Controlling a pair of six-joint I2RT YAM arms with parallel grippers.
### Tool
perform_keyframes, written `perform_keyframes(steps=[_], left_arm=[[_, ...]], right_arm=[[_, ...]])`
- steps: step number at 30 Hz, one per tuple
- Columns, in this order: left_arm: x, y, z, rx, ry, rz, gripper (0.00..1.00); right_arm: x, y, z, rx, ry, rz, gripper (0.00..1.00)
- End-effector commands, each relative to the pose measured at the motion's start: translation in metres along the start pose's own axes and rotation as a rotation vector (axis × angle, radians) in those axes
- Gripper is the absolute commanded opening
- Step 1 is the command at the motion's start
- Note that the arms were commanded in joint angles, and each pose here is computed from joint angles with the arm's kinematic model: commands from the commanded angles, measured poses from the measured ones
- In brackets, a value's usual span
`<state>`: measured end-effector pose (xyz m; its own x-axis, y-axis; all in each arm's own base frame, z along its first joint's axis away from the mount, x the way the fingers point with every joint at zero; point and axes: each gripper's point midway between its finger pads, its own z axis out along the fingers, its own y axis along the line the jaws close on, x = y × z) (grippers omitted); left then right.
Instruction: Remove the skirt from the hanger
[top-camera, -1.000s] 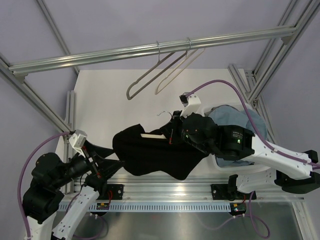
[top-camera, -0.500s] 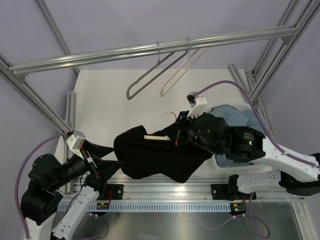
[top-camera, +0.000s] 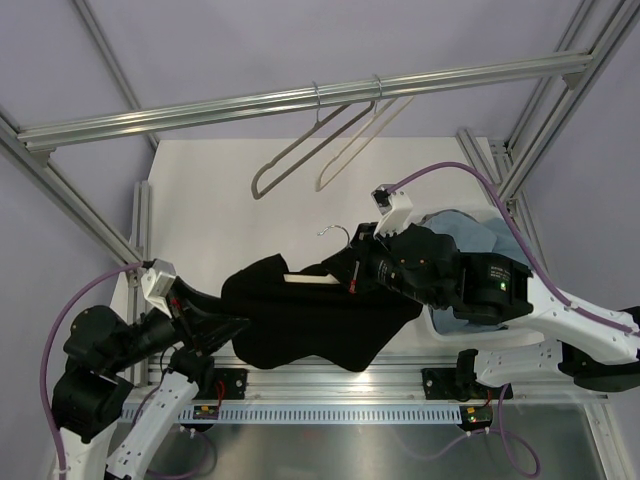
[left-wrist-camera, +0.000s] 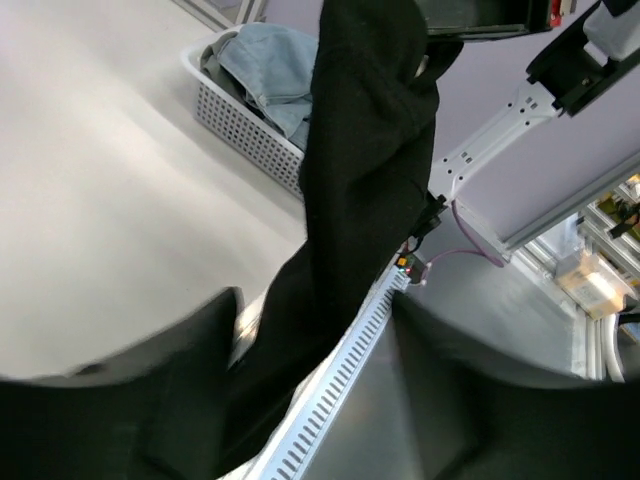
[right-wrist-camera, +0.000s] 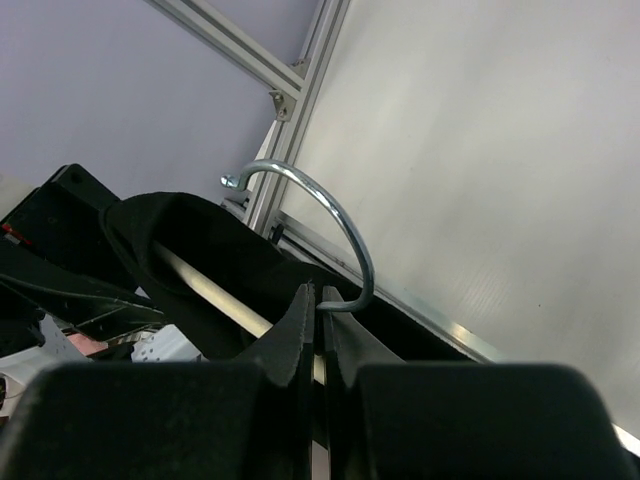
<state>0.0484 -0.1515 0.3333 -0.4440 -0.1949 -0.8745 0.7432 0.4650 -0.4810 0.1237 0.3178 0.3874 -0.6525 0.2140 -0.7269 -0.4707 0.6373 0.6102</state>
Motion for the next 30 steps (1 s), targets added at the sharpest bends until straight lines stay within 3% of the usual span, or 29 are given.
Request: perform_keyframes(steps=[1,2,3,5,12,20,23,30], left_arm=[[-0.006,-0.012,0.000,0.065,-0.023,0.032,0.47],[-0.006,-0.009,0.001,0.053,-0.022,0.028,0.34],[-0.003,-0.006,0.001,0.036,-0.008,0.014,0.12],[-0.002,-0.002,0.000,0.011,-0.004,0.013,0.00],[-0.002,0.026,-0.011,-0.181,-0.045,-0.015,0.00],[-0.040,0.055,-0.051,-0.485,-0.312,-0.097,0.00],[-0.043,0.063,-0.058,-0.547,-0.331,-0.126,0.00],[-0.036,0.047,-0.049,-0.435,-0.305,-0.105,0.00]], right_arm=[[-0.019,0.019,-0.007,-0.074,-0.061,0.064,0.00],[-0.019,0.017,-0.007,-0.069,-0.062,0.062,0.00],[-0.021,0.014,-0.007,-0.054,-0.074,0.062,0.00],[-0.021,0.008,-0.009,-0.028,-0.078,0.056,0.00],[-0.031,-0.023,-0.021,0.092,-0.147,0.066,0.00],[-0.043,-0.064,-0.048,0.195,-0.251,0.149,0.00],[-0.050,-0.079,-0.062,0.228,-0.295,0.181,0.00],[-0.065,-0.103,-0.097,0.243,-0.395,0.245,0.00]])
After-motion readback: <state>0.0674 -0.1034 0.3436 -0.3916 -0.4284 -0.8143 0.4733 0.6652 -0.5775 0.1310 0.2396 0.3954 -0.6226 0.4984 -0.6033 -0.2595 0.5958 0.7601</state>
